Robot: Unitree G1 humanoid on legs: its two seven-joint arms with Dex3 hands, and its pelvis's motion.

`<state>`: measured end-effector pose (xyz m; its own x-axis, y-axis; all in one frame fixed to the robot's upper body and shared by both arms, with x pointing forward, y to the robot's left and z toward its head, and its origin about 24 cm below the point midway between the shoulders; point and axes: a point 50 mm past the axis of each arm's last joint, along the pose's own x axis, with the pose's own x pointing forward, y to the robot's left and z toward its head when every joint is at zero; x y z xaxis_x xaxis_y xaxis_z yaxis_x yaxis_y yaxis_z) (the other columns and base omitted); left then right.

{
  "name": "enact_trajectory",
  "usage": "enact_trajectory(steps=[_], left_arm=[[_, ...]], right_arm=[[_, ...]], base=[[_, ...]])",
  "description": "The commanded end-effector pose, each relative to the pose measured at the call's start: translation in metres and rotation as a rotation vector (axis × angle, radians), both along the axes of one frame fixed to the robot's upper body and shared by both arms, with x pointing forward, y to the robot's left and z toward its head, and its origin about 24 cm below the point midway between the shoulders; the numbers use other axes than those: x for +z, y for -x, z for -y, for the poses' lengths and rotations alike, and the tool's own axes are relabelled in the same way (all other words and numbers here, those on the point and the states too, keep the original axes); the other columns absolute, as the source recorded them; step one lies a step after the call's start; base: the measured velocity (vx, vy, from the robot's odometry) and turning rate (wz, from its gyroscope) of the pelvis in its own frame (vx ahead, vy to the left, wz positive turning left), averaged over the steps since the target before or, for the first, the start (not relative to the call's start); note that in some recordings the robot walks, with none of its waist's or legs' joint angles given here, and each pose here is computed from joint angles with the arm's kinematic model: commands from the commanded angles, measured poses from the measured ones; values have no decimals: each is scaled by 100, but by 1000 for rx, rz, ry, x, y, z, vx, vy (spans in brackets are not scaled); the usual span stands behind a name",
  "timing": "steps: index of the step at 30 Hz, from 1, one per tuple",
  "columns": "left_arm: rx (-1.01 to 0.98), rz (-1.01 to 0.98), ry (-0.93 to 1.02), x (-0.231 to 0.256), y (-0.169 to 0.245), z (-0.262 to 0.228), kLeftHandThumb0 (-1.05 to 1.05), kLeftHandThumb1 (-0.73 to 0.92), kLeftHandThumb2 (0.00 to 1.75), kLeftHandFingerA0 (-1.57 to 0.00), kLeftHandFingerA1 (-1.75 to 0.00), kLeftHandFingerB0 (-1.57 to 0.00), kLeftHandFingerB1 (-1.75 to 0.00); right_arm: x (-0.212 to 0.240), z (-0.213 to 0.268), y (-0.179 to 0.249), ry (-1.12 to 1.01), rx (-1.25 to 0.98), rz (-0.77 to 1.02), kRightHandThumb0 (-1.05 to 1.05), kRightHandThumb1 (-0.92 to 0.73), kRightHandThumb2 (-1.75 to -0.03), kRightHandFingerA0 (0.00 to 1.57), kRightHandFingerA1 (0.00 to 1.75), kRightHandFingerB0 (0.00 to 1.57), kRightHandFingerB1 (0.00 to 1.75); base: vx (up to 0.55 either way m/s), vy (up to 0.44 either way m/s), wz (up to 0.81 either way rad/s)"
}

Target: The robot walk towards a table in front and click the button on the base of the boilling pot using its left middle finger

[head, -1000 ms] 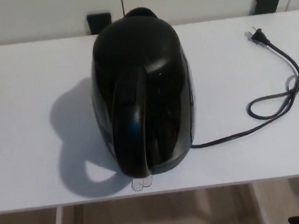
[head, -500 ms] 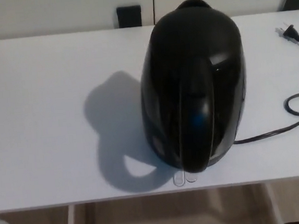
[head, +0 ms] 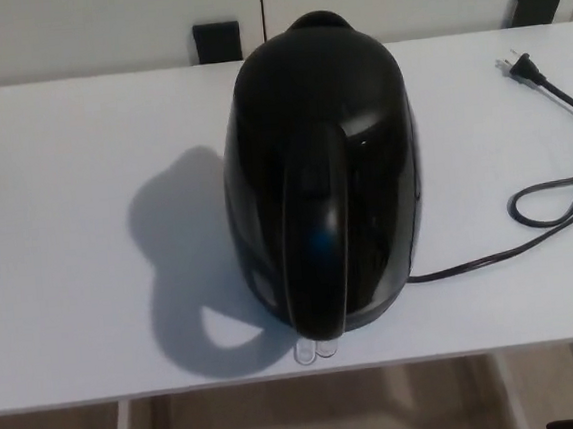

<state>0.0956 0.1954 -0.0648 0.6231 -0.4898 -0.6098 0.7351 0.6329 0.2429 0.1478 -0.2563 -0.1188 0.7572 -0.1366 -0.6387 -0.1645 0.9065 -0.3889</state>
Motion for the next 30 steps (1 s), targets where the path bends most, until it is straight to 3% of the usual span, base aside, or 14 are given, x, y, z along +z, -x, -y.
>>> enact_trajectory(steps=[1,5,6,10,11,13,15,16,24,25,29,30], left_arm=[[-126,125,-67,9,6,6,-45,64,60,-43,-34,-31,-31],[-420,436,-139,40,3,27,-43,70,62,-35,-32,-21,-29],[-502,530,-147,49,2,34,-42,74,63,-26,-30,-16,-27],[-752,800,-209,76,-1,51,-40,78,65,-22,-29,-15,-27],[-836,882,-222,87,-2,57,-44,73,75,-14,-32,-12,-32],[-914,967,-238,97,-4,63,-39,80,66,-18,-28,-11,-25],[-957,1060,-208,108,-10,72,-48,66,75,-16,-34,-13,-34],[-963,1059,-209,109,-12,73,-26,67,112,0,-47,0,-48],[-1003,1186,-258,121,-36,80,-27,62,107,0,-47,0,-48],[-1011,1203,-263,124,-40,81,-40,67,64,-11,-27,-9,-21],[-1026,1232,-254,127,-44,85,-40,68,64,-10,-27,-9,-20],[-1034,1237,-252,127,-43,87,-49,63,71,-8,-31,-6,-19]], right_arm=[[-2,4,7,1,-10,-22,-14,-51,-54,63,52,42,44],[-1,4,5,-10,-9,-14,-10,-52,-54,62,53,42,44],[0,4,4,-11,-9,-12,-12,-52,-55,63,53,41,44],[0,3,2,-4,-11,-6,-13,-53,-55,65,53,42,44],[0,3,2,0,-7,-3,-12,-53,-54,65,54,42,44],[1,3,1,3,-7,-3,-13,-52,-54,65,53,42,44],[1,3,-1,17,3,-9,-17,-52,-54,63,51,42,43],[2,3,-2,18,6,-9,-16,-52,-55,64,52,41,43],[6,5,-7,-4,30,15,-23,-51,-54,59,53,39,43],[8,6,-10,-5,40,17,-30,-50,-54,57,53,38,43],[10,8,-11,-17,36,27,-23,-50,-54,62,54,39,43],[9,8,-9,-21,32,31,-24,-48,-54,62,55,40,44]], base=[[0,0,0],[0,0,0],[0,0,0],[0,0,0],[0,0,0],[0,0,0],[0,0,0],[0,0,0],[0,0,0],[0,0,0],[0,0,0],[0,0,0]])
